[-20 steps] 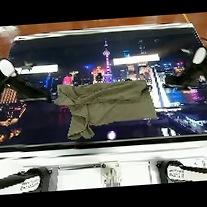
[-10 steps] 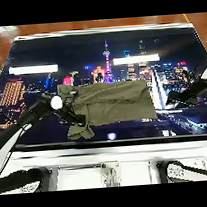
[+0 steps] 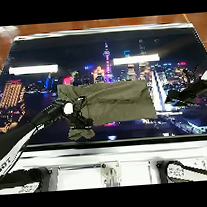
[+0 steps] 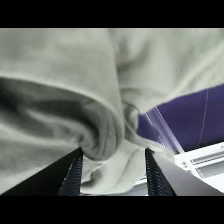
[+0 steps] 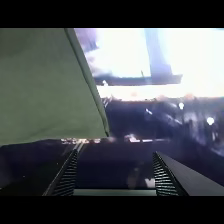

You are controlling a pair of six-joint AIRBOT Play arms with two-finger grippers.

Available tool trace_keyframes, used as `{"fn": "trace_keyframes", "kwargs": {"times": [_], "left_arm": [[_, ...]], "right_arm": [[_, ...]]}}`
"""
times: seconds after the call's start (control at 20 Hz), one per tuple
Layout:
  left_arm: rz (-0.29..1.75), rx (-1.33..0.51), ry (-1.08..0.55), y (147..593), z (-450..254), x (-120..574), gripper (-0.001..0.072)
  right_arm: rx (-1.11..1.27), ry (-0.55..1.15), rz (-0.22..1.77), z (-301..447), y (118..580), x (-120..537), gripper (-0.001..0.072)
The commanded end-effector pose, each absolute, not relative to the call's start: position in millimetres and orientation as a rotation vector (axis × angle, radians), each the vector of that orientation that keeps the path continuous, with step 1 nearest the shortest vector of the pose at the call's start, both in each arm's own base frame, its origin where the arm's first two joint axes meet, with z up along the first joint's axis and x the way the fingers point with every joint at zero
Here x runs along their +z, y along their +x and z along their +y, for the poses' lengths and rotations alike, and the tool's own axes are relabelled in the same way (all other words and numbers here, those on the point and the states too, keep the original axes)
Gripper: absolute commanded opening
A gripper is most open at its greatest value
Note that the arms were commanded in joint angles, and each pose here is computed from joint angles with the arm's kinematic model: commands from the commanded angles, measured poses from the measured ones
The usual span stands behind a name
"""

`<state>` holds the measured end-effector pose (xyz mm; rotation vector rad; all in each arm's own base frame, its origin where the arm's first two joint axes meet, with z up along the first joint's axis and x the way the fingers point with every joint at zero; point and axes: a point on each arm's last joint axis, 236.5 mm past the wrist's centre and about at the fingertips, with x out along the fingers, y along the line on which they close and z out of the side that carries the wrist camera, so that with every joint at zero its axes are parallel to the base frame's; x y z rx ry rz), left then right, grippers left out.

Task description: Fold the shirts.

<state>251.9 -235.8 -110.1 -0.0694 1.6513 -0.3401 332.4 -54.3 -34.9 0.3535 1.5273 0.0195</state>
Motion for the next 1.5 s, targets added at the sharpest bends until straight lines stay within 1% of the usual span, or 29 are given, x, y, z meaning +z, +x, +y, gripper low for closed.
{"fn": "trace_keyframes", "kwargs": {"times": [0.0, 0.05, 0.1, 0.3, 0.35, 0.4, 0.45, 0.5, 0.65, 0.8, 0.95, 1.3, 1.45], "left_arm": [[1.665, -0.297, -0.088, 256.7, -224.7, -113.2, 0.0420], [1.668, -0.289, -0.095, 258.2, -221.7, -113.2, 0.0345], [1.667, -0.283, -0.099, 259.9, -219.4, -113.3, 0.0327], [1.655, -0.278, -0.108, 263.9, -218.3, -113.6, 0.0319], [1.650, -0.280, -0.108, 264.6, -219.4, -113.6, 0.0229], [1.644, -0.283, -0.107, 265.5, -220.5, -113.6, 0.0169], [1.643, -0.283, -0.108, 265.7, -220.8, -113.4, 0.0074], [1.641, -0.292, -0.101, 265.9, -220.7, -112.9, 0.0041], [1.593, -0.317, -0.080, 272.3, -217.9, -99.4, 0.0040], [1.492, -0.314, -0.065, 285.7, -201.3, -63.5, 0.0040], [1.457, -0.298, -0.036, 282.9, -179.6, -35.2, 0.0040], [1.367, -0.317, -0.053, 284.1, -177.0, -2.0, 0.0040], [1.335, -0.328, -0.058, 285.2, -177.7, 11.4, 0.0040]], "right_arm": [[0.021, 0.354, 1.524, -53.9, 333.1, -35.1, 0.0590], [0.021, 0.354, 1.525, -53.9, 333.1, -35.1, 0.0589], [0.023, 0.357, 1.524, -53.3, 333.3, -34.9, 0.0589], [0.033, 0.373, 1.517, -49.5, 335.1, -33.9, 0.0590], [0.034, 0.374, 1.516, -49.3, 335.4, -33.8, 0.0589], [0.035, 0.377, 1.516, -48.8, 335.5, -33.6, 0.0589], [0.037, 0.380, 1.515, -47.9, 335.7, -33.4, 0.0589], [0.041, 0.385, 1.514, -46.7, 335.7, -33.8, 0.0589], [0.091, 0.414, 1.553, -33.7, 323.8, -52.5, 0.0591], [0.202, 0.521, 1.636, -4.8, 309.9, -77.6, 0.0591], [0.229, 0.602, 1.679, 7.5, 309.7, -95.1, 0.0591], [0.184, 0.511, 1.764, -13.6, 291.2, -108.7, 0.0591], [0.152, 0.551, 1.715, -12.0, 304.4, -113.4, 0.0591]]}}
